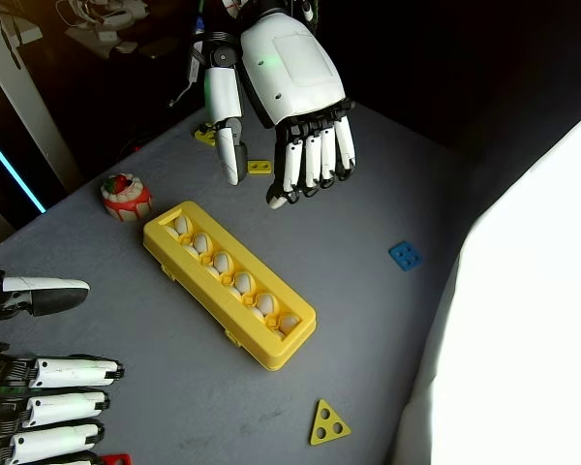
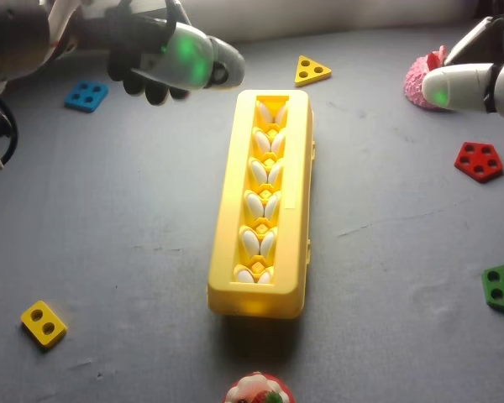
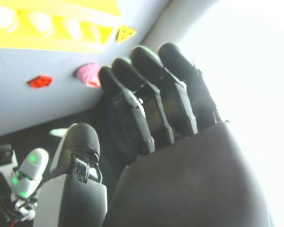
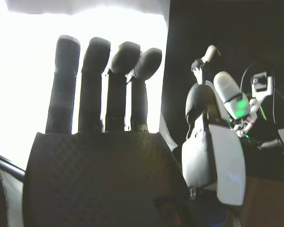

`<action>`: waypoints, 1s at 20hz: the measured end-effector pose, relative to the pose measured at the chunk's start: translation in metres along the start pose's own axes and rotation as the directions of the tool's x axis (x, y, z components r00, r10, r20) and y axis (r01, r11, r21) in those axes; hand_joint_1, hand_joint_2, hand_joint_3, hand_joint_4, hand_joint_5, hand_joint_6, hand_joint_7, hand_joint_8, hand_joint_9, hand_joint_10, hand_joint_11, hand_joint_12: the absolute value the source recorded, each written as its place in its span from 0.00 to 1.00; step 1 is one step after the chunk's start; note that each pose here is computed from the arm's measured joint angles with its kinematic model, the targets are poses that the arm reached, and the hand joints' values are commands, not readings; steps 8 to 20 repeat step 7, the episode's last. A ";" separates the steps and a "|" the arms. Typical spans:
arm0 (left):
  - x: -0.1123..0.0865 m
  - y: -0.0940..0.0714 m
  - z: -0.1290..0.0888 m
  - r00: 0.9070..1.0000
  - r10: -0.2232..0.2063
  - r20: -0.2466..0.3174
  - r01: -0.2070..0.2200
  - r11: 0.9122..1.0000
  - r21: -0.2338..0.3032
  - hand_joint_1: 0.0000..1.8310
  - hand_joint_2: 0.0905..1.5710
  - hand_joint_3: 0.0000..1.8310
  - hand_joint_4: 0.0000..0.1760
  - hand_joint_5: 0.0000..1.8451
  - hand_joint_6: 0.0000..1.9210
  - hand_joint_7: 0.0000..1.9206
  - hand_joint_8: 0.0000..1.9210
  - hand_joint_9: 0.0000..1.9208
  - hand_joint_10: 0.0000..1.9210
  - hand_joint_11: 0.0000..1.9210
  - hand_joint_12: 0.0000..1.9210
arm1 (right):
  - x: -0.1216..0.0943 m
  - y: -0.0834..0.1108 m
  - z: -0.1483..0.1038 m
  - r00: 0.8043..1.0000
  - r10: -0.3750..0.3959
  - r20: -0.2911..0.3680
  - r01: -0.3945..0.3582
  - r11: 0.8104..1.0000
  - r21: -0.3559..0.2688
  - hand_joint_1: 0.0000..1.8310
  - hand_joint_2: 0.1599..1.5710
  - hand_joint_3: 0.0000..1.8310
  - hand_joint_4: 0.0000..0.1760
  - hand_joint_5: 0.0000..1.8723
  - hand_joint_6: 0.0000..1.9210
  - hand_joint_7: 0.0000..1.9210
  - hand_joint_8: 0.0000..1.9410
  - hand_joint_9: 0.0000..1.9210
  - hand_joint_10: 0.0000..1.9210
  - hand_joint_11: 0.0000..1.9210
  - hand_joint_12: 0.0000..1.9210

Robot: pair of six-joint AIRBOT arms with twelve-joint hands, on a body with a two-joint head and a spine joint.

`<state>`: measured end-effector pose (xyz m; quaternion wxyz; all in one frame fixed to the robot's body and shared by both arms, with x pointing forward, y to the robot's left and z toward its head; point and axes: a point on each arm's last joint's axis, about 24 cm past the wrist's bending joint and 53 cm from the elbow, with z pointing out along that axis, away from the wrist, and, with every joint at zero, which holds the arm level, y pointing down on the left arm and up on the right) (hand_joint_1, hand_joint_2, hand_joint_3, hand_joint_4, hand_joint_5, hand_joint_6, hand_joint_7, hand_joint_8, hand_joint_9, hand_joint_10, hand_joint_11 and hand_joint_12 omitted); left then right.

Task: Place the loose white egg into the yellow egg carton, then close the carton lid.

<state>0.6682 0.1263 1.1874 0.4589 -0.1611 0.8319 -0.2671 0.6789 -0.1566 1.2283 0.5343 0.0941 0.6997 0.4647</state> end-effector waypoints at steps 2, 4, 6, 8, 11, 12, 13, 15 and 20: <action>0.002 -0.001 -0.001 1.000 -0.003 -0.005 0.003 1.000 0.002 0.00 0.85 0.00 0.00 0.61 0.96 0.65 0.93 0.61 1.00 0.53 1.00 | 0.000 0.000 0.000 1.000 0.000 0.000 0.000 1.000 0.000 0.00 0.79 0.01 1.00 0.82 1.00 0.85 1.00 0.86 1.00 0.86 1.00; 0.003 -0.001 -0.001 1.000 -0.007 -0.008 0.007 1.000 0.001 0.00 0.86 0.00 0.10 0.66 0.99 0.67 0.99 0.66 1.00 0.60 1.00 | 0.000 0.000 0.000 1.000 -0.001 0.001 0.001 1.000 -0.001 0.00 0.80 0.01 1.00 0.82 1.00 0.85 1.00 0.86 1.00 0.87 1.00; 0.001 -0.002 -0.002 1.000 -0.009 -0.004 0.009 1.000 0.005 0.00 0.86 0.00 0.83 0.65 1.00 0.67 1.00 0.68 1.00 0.63 1.00 | 0.001 0.002 0.000 1.000 -0.013 -0.002 0.013 1.000 -0.008 0.00 0.79 0.00 1.00 0.82 1.00 0.85 1.00 0.86 1.00 0.88 1.00; 0.000 -0.002 -0.002 1.000 -0.006 -0.001 0.006 1.000 0.005 0.00 0.86 0.00 0.94 0.64 1.00 0.66 1.00 0.67 1.00 0.61 1.00 | 0.002 0.003 0.000 1.000 -0.026 -0.007 0.026 1.000 -0.012 0.00 0.80 0.00 1.00 0.82 1.00 0.85 1.00 0.86 1.00 0.88 1.00; 0.000 -0.002 -0.002 1.000 -0.006 -0.001 0.006 1.000 0.005 0.00 0.86 0.00 0.94 0.64 1.00 0.66 1.00 0.67 1.00 0.61 1.00 | 0.002 0.003 0.000 1.000 -0.026 -0.007 0.026 1.000 -0.012 0.00 0.80 0.00 1.00 0.82 1.00 0.85 1.00 0.86 1.00 0.88 1.00; 0.000 -0.002 -0.002 1.000 -0.006 -0.001 0.006 1.000 0.005 0.00 0.86 0.00 0.94 0.64 1.00 0.66 1.00 0.67 1.00 0.61 1.00 | 0.002 0.003 0.000 1.000 -0.026 -0.007 0.026 1.000 -0.012 0.00 0.80 0.00 1.00 0.82 1.00 0.85 1.00 0.86 1.00 0.88 1.00; 0.000 -0.002 -0.002 1.000 -0.006 -0.001 0.006 1.000 0.005 0.00 0.86 0.00 0.94 0.64 1.00 0.66 1.00 0.67 1.00 0.61 1.00 | 0.002 0.003 0.000 1.000 -0.026 -0.007 0.026 1.000 -0.012 0.00 0.80 0.00 1.00 0.82 1.00 0.85 1.00 0.86 1.00 0.88 1.00; 0.000 -0.002 -0.002 1.000 -0.006 -0.001 0.006 1.000 0.005 0.00 0.86 0.00 0.94 0.64 1.00 0.66 1.00 0.67 1.00 0.61 1.00 | 0.002 0.003 0.000 1.000 -0.026 -0.007 0.026 1.000 -0.012 0.00 0.80 0.00 1.00 0.82 1.00 0.85 1.00 0.86 1.00 0.88 1.00; 0.000 -0.002 -0.002 1.000 -0.006 -0.001 0.006 1.000 0.005 0.00 0.86 0.00 0.94 0.64 1.00 0.66 1.00 0.67 1.00 0.61 1.00 | 0.002 0.003 0.000 1.000 -0.026 -0.007 0.026 1.000 -0.012 0.00 0.80 0.00 1.00 0.82 1.00 0.85 1.00 0.86 1.00 0.88 1.00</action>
